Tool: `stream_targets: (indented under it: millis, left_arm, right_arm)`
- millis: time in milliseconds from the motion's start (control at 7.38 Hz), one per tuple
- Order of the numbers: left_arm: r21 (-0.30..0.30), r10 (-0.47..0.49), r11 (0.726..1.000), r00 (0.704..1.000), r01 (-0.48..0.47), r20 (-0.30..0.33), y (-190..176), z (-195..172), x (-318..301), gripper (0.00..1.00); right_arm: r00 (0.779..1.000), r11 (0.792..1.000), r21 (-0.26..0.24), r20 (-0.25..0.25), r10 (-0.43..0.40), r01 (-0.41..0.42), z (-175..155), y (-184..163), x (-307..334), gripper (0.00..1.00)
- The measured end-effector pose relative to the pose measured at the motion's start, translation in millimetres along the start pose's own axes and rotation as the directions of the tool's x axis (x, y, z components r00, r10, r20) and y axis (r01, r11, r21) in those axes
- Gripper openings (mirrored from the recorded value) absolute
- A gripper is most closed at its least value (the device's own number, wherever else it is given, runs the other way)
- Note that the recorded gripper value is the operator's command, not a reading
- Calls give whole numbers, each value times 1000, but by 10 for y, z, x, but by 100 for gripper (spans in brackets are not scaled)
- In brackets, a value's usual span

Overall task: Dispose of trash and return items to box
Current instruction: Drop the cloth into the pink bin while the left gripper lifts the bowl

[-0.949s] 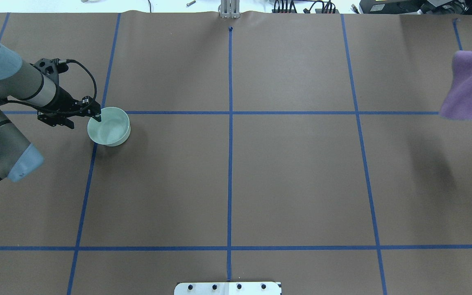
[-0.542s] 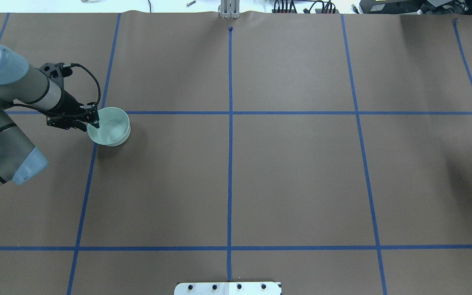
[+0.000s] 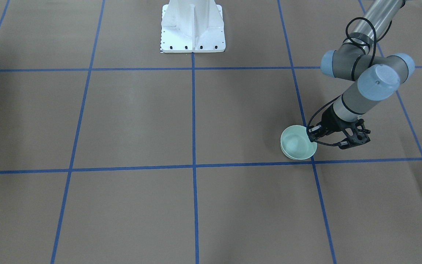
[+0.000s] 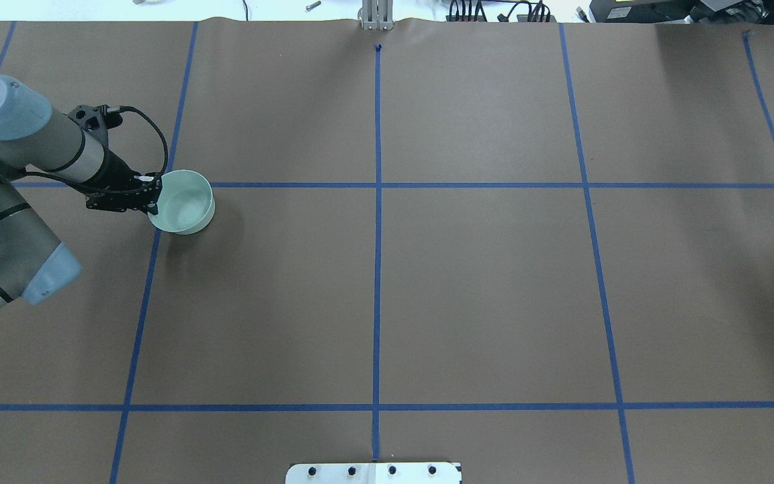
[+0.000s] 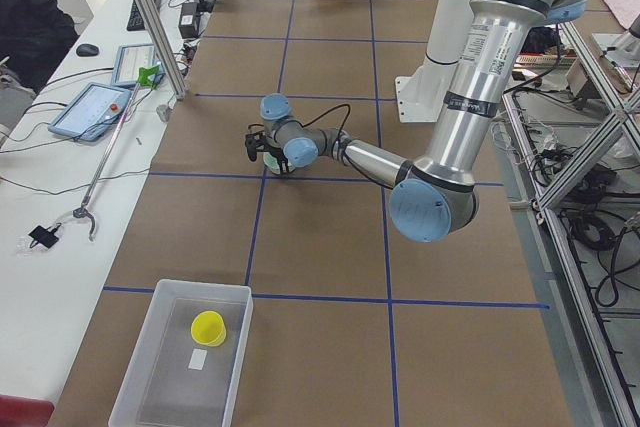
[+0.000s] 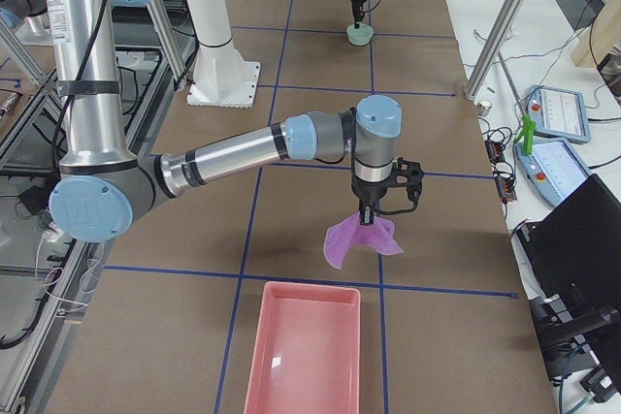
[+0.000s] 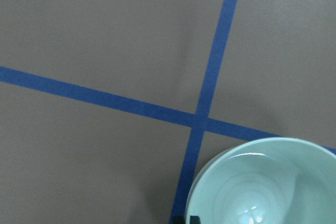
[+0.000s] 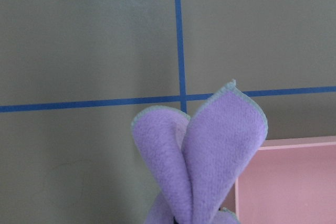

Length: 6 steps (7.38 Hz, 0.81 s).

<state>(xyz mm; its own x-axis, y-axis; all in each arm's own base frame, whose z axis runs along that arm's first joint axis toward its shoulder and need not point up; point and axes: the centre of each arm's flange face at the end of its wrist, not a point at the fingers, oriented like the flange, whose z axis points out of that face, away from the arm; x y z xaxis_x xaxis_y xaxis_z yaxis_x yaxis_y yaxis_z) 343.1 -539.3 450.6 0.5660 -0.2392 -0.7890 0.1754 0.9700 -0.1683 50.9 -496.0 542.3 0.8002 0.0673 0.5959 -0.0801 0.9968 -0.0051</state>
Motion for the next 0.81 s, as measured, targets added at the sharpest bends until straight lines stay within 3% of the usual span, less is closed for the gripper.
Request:
stream_targets:
  millis: [407, 542, 814]
  left_arm:
    - [-45, -77, 996, 993, 74, -86, -429, -834, -218, 0]
    - [-37, -74, 997, 993, 71, -87, -595, -1051, -372, 0]
    - [-8, -17, 1000, 999, 17, -32, -1012, -1484, -782, 0]
  right_arm:
    - [998, 997, -62, -36, -50, 47, 308, 270, 528, 0]
    - [997, 995, -82, -40, -64, 60, 397, 331, 796, 0]
    - [996, 993, -87, -47, -82, 78, 401, 451, 1407, 0]
